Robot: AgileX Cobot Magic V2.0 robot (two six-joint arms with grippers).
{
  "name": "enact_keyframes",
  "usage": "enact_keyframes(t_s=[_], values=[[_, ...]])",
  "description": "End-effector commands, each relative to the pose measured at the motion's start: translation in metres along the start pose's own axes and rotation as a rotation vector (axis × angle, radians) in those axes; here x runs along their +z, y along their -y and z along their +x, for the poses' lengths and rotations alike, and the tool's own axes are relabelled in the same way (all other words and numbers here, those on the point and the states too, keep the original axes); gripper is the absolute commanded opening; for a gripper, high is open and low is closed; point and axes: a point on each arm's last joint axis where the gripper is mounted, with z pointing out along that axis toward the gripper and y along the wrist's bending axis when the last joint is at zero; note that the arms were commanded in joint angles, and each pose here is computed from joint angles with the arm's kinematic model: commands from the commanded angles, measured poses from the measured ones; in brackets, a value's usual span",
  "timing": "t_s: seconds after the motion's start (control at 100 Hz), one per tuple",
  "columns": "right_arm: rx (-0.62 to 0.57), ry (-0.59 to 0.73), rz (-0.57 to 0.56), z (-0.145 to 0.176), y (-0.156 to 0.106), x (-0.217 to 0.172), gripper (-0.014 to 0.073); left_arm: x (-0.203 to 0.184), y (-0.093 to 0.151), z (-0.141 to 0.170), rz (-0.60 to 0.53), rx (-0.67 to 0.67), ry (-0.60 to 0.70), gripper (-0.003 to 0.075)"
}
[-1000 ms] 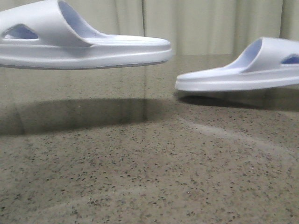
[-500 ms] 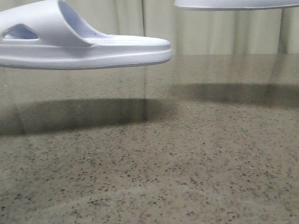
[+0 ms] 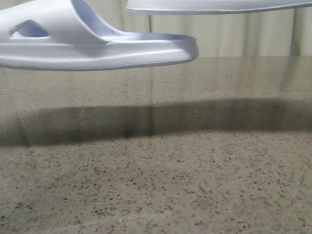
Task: Insert blue slippers together front up
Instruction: 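Lift the right-held slipper and carry it toward the left-held slipper, then stack the right-held slipper onto the left-held slipper, soles together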
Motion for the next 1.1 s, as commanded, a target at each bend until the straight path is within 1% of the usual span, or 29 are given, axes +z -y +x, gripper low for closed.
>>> enact_keyframes(t_s=[0.0,0.33,0.76,0.96,1.09], values=[[-0.008,0.06,-0.097,-0.009,-0.017,-0.006,-0.0107,-0.002,0.015,0.001,0.088,-0.038,-0.024,0.0016],[-0.013,0.04,-0.111,-0.006,-0.02,-0.006,-0.0107,-0.003,0.025,0.008,0.198,-0.113,-0.104,0.0016],[-0.018,0.037,-0.109,-0.006,-0.019,-0.006,-0.0107,-0.004,0.027,0.01,0.211,-0.111,-0.13,0.0016],[-0.026,0.006,-0.113,-0.002,-0.02,-0.006,-0.0107,-0.004,0.027,0.011,0.213,-0.11,-0.135,0.0016],[-0.034,-0.021,-0.136,0.002,-0.024,-0.006,-0.0107,-0.002,0.027,0.015,0.214,-0.108,-0.17,0.0016]])
